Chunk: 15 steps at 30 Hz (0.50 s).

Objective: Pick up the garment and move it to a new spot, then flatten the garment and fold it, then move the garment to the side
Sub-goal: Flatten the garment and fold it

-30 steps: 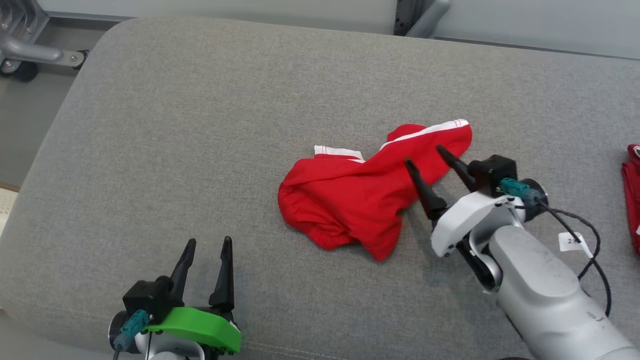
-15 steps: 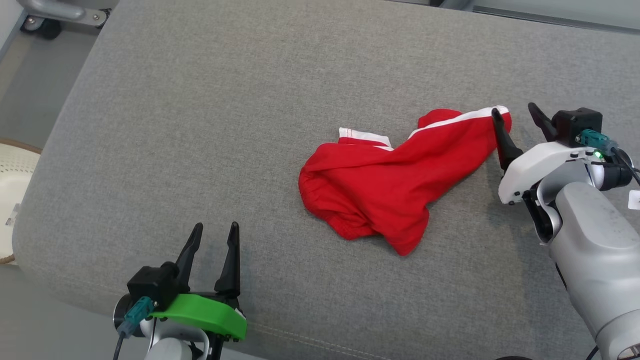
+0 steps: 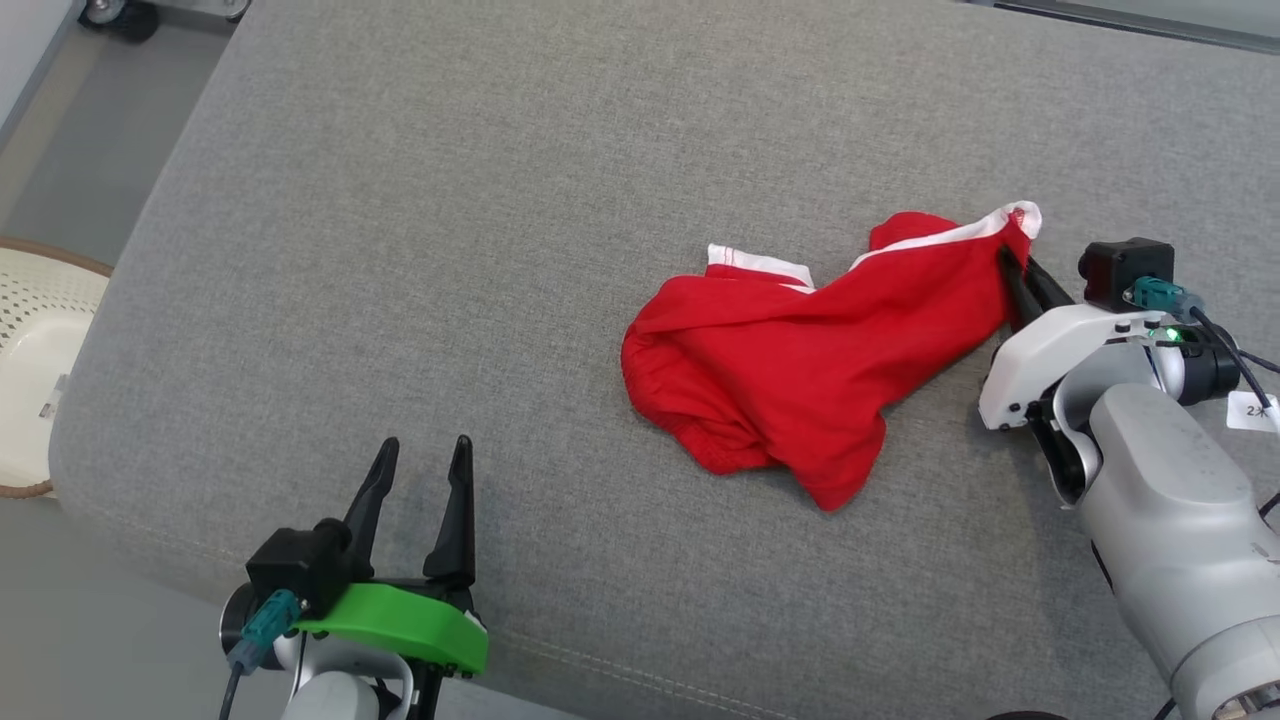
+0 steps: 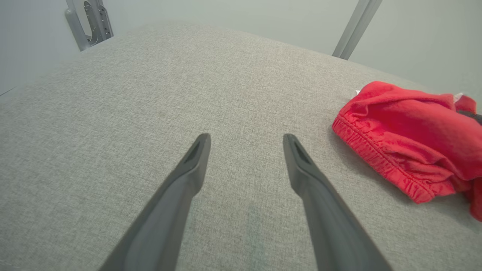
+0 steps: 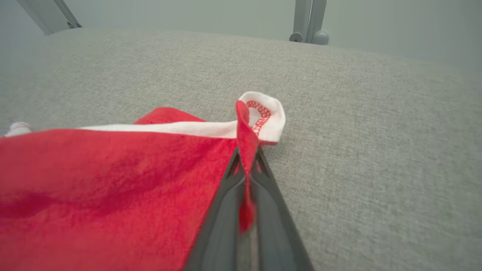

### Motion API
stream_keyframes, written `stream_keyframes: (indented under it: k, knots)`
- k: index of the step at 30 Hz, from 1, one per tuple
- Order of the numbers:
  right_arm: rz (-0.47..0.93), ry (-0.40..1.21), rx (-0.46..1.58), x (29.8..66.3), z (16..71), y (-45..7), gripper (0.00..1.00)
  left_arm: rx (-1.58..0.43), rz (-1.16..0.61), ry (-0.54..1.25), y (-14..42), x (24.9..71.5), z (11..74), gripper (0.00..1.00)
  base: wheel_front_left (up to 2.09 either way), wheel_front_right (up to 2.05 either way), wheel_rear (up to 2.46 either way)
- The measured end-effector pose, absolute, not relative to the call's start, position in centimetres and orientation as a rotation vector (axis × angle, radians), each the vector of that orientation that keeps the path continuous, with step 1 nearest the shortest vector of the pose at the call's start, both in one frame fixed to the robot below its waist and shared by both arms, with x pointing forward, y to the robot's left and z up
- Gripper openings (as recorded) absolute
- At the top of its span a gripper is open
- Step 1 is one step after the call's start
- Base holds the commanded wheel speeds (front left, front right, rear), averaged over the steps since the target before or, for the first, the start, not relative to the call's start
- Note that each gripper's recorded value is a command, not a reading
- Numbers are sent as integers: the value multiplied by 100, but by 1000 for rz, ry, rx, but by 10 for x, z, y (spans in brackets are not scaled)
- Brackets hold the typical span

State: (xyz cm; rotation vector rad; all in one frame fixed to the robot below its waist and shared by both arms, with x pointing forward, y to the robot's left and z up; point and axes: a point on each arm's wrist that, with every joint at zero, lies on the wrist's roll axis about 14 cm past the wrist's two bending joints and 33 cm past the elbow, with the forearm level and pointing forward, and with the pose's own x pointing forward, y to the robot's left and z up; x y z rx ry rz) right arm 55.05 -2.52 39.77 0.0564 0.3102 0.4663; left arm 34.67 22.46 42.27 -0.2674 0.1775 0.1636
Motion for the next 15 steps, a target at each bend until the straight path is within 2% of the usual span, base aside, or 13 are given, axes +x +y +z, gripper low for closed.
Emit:
stream_keyframes:
  k: [5,9,12,15]
  knots:
    - [457,249,70,549,418,-34,0,-266,146,170,220,349,424,100,0,0,0]
    - [481,100,106,547,466,-34,0,-268,111,145,212,356,432,100,0,0,0]
    - [525,-5,115,528,496,-34,0,-273,85,124,205,359,438,100,0,0,0]
    - [552,-26,99,496,500,-46,0,-274,60,116,198,359,442,100,0,0,0]
